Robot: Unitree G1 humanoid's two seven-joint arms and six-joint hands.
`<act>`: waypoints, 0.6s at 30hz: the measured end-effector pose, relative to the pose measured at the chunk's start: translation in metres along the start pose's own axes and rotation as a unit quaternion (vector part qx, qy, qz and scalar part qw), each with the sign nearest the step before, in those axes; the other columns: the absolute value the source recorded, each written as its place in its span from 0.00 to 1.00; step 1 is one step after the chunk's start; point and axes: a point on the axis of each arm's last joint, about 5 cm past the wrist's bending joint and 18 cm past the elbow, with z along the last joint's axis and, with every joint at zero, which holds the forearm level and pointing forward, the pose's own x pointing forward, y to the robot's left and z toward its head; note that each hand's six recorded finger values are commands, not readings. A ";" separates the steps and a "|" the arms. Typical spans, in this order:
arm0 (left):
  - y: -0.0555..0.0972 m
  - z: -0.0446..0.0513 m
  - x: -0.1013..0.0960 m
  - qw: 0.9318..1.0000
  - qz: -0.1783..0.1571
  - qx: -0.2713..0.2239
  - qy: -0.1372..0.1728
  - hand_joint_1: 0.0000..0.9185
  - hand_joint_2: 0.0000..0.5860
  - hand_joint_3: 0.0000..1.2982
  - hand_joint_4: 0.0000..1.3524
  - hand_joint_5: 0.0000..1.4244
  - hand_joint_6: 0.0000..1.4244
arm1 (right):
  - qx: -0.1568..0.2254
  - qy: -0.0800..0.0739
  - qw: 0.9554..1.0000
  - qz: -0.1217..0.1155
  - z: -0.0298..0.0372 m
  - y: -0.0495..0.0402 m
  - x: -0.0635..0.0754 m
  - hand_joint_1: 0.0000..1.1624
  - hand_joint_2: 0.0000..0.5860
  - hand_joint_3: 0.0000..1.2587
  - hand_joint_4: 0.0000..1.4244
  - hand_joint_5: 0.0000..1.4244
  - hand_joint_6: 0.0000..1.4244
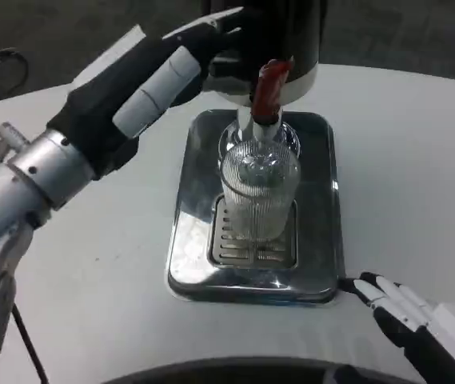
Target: Grasp the cup under the faucet to collect the drink, then remove the cup.
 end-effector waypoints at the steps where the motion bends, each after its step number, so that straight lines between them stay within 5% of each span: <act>1: 0.000 0.0013 0.005 1.000 -0.012 0.000 0.000 0.00 0.18 0.14 0.10 0.18 0.17 | -0.001 0.000 1.000 -0.001 -0.0001 0.0002 -0.001 0.32 0.82 0.06 0.00 0.00 0.02; 18: 0.004 -0.0043 0.038 0.996 -0.082 -0.013 0.022 0.00 0.17 0.14 0.10 0.18 0.17 | 0.003 0.006 1.000 -0.006 -0.0036 -0.0010 -0.005 0.32 0.83 0.07 0.00 0.00 0.02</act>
